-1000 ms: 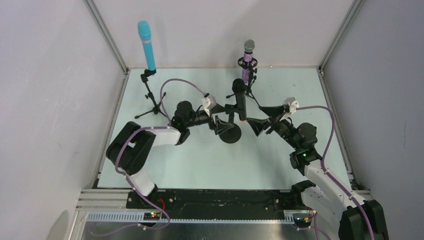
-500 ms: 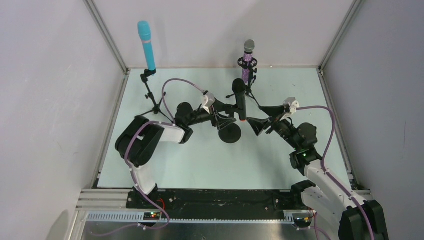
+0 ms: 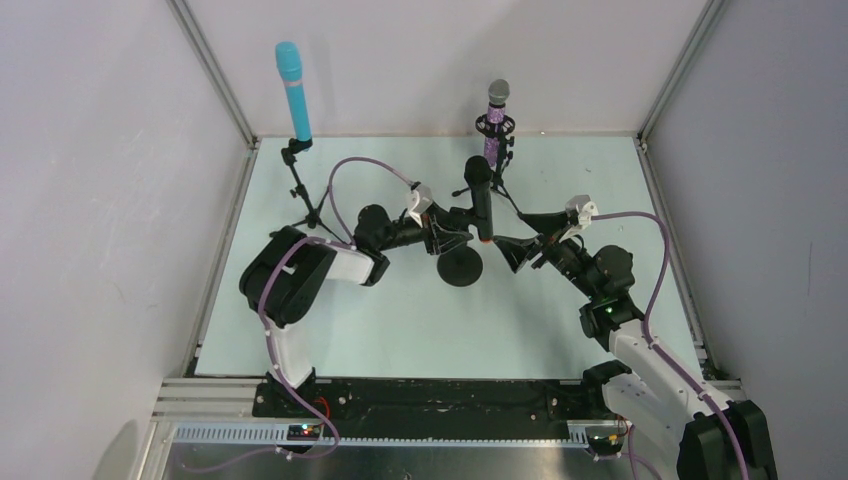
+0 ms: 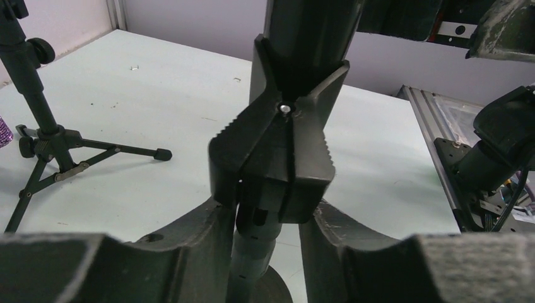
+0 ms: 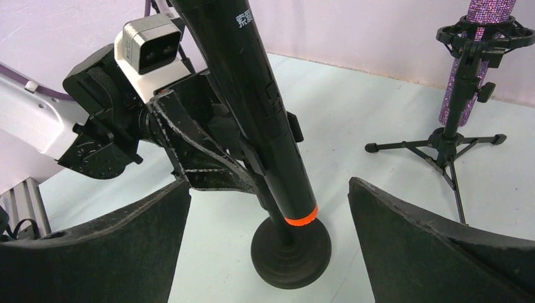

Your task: Attach the microphones to the stand

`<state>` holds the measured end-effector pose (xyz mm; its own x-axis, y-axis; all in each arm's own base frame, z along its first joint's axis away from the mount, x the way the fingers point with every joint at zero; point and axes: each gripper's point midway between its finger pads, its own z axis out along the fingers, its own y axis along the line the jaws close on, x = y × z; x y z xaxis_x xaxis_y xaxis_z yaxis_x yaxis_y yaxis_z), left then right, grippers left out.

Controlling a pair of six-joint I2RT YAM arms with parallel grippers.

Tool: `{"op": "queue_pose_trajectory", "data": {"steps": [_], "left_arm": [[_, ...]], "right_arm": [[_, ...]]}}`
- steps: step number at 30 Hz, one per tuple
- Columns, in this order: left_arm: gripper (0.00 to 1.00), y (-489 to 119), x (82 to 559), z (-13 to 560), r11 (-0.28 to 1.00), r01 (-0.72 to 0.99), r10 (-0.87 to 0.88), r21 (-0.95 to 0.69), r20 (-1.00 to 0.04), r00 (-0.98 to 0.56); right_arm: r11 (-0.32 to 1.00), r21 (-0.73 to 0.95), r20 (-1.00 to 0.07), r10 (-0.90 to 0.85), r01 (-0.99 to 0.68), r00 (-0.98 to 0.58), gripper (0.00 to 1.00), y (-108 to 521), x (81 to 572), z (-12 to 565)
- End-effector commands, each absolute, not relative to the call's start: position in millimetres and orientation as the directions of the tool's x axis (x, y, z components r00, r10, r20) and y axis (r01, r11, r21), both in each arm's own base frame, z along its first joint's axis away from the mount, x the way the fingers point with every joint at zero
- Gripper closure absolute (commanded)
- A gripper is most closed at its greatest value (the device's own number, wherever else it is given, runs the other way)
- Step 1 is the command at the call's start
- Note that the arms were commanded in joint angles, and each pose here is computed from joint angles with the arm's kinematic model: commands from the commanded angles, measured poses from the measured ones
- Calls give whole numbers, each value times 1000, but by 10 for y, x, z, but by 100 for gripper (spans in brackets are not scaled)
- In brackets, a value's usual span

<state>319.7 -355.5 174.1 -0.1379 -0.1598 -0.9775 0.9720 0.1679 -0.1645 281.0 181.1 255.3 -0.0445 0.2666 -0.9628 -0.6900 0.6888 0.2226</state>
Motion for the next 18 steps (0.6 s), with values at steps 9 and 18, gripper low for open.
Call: {"op": "queue_pose_trajectory", "data": {"steps": [9, 18], "left_arm": [[99, -3583, 3196, 2040, 149, 984, -213, -100, -975, -66], [100, -3494, 3130, 2462, 177, 983, -270, -41, -963, 9]], "right_arm": [[697, 182, -974, 227, -694, -28, 1, 1823, 2815, 2511], [686, 133, -986, 166, -715, -24, 0, 1877, 2784, 2390]]}}
